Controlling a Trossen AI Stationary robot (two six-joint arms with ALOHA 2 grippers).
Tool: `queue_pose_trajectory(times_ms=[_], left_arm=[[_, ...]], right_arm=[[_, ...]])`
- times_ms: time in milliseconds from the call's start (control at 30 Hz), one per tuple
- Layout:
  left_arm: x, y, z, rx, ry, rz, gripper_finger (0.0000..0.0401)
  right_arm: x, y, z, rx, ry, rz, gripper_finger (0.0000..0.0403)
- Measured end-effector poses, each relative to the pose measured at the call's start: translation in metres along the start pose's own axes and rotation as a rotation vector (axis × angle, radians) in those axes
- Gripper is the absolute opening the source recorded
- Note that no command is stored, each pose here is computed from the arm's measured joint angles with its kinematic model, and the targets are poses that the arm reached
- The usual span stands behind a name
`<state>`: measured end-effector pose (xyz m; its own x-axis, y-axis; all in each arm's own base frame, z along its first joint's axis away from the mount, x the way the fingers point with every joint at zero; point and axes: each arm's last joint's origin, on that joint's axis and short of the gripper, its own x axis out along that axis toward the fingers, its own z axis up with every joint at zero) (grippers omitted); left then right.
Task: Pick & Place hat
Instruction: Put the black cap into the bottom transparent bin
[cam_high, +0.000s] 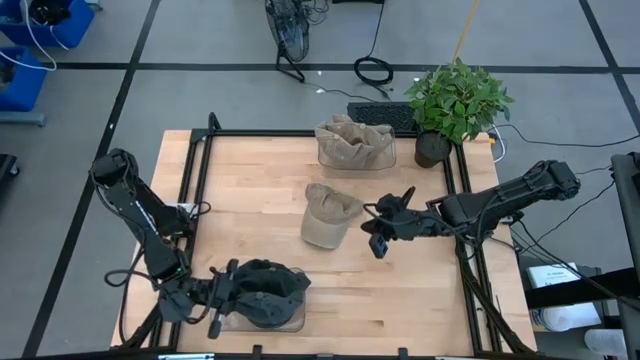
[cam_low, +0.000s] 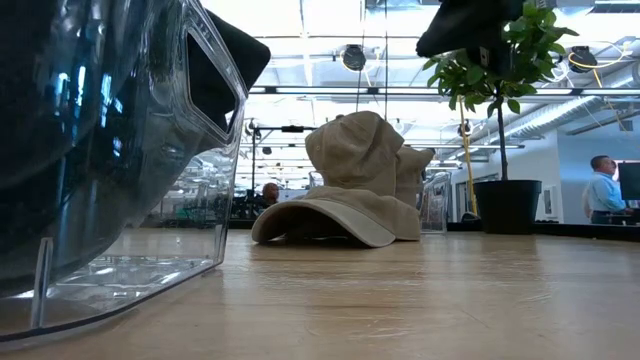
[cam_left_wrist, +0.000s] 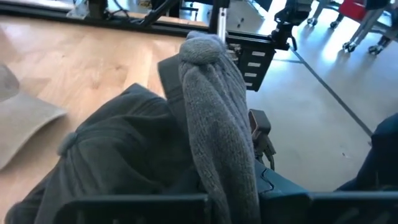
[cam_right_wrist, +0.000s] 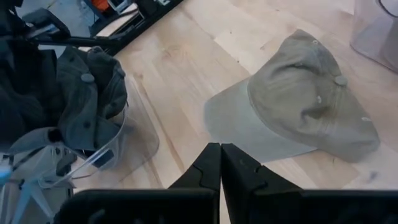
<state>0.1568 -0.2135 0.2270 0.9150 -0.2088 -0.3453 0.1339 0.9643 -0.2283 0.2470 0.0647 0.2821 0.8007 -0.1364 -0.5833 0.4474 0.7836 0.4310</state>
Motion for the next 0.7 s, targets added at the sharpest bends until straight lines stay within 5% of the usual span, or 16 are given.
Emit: queue_pose_trajectory(times_ms=[700], left_arm=[[-0.0046,0.0050,0.0023,-0.122,0.050,-0.019,0.0213]], right_arm=[[0.0019,-0.0031,0.0043,-0.014,-0.011,-0.008,0.0000]])
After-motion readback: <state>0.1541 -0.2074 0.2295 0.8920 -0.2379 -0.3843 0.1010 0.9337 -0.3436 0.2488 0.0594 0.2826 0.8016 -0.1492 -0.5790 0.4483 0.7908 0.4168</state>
